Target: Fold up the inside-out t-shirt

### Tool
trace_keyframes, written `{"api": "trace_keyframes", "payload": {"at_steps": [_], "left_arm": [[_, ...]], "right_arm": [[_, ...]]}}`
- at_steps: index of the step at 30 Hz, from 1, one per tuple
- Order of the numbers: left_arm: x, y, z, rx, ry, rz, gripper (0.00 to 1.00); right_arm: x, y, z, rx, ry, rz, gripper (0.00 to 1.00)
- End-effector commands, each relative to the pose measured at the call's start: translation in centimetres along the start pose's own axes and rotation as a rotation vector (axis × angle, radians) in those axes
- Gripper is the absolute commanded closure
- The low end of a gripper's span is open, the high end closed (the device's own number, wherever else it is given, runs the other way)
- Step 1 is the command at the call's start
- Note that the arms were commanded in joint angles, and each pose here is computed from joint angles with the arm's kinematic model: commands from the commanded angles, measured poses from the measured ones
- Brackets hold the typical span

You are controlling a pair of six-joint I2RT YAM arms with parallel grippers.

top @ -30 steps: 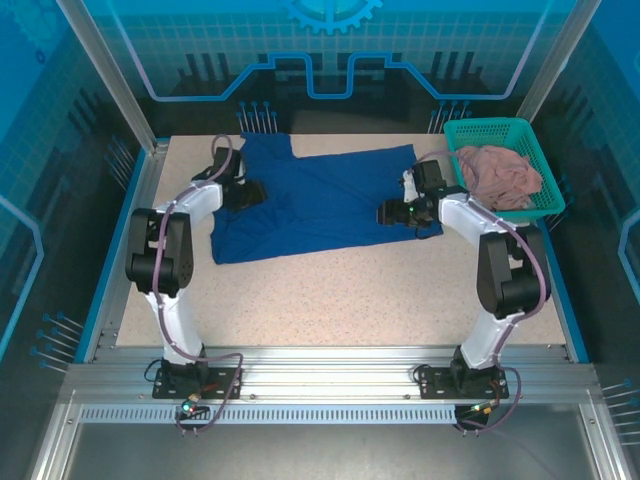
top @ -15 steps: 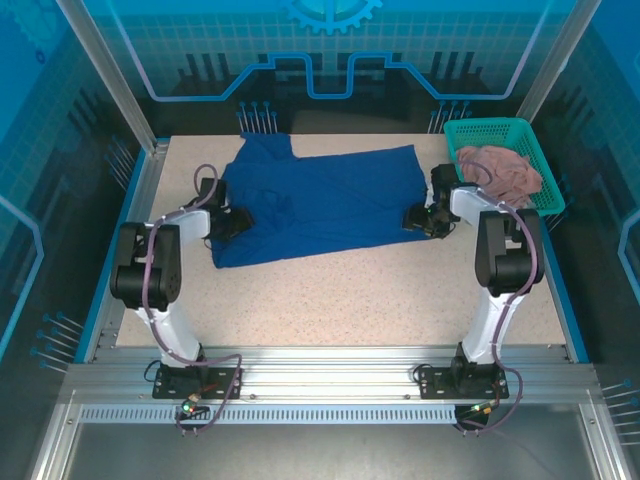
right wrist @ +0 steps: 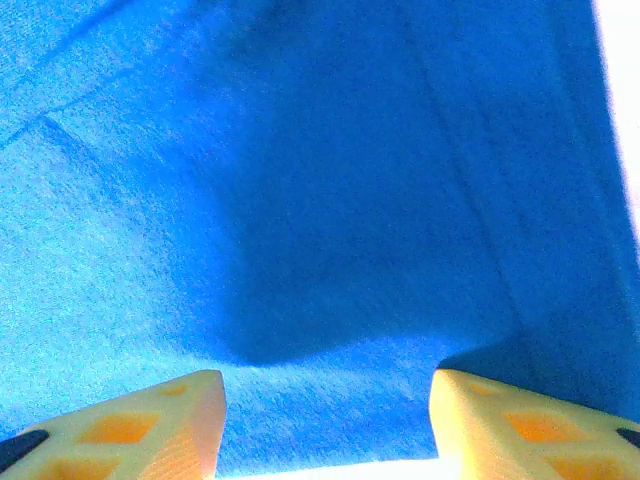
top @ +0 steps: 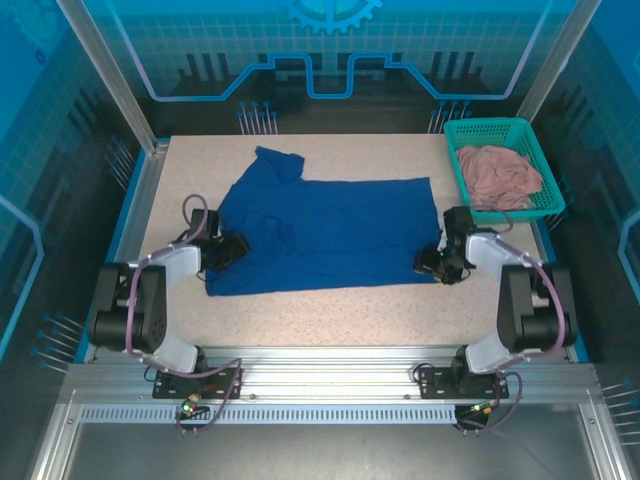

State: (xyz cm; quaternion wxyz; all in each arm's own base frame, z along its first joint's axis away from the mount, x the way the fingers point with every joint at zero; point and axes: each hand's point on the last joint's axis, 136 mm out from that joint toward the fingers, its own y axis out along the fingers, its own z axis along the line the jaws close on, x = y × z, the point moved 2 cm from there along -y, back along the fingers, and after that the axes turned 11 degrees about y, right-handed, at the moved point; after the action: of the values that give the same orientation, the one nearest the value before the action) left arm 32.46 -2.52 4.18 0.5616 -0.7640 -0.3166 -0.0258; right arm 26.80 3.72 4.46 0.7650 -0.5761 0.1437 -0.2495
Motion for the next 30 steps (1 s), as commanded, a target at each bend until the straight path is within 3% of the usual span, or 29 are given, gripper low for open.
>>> {"api": "trace_keyframes", "payload": {"at_steps": [1, 3, 6, 14, 23, 30], "left_arm": [[0.0, -1.1, -1.0, -0.053, -0.054, -0.017, 0.42], [1.5, -1.8, -2.6, -0.094, -0.037, -0.056, 0.41], [3.1, -1.9, -4.9, -0.148, -0.007, -0.087, 0.4], [4.2, 1.2, -10.0, -0.288, 0.054, -0.025, 0.4], [5.1, 5.4, -7.7, -0.142, 0.051, -0.009, 0.4], [5.2, 5.6, -5.6, -0.082, 0.013, -0.028, 0.4]], "right_arm": [[1.2, -2.6, 2.5, 0.098, -0.025, -0.152, 0.41], [2.8, -3.6, 3.9, 0.113, -0.058, -0.21, 0.38], [4.9, -3.2, 5.1, 0.09, -0.085, -0.203, 0.38], [8.3, 0.6, 6.5, 0.094, -0.072, -0.124, 0.47], [8.8, 2.9, 2.8, 0.021, 0.041, -0.037, 0.56], [8.9, 2.4, 1.0, -0.014, 0.084, -0.064, 0.6]]}}
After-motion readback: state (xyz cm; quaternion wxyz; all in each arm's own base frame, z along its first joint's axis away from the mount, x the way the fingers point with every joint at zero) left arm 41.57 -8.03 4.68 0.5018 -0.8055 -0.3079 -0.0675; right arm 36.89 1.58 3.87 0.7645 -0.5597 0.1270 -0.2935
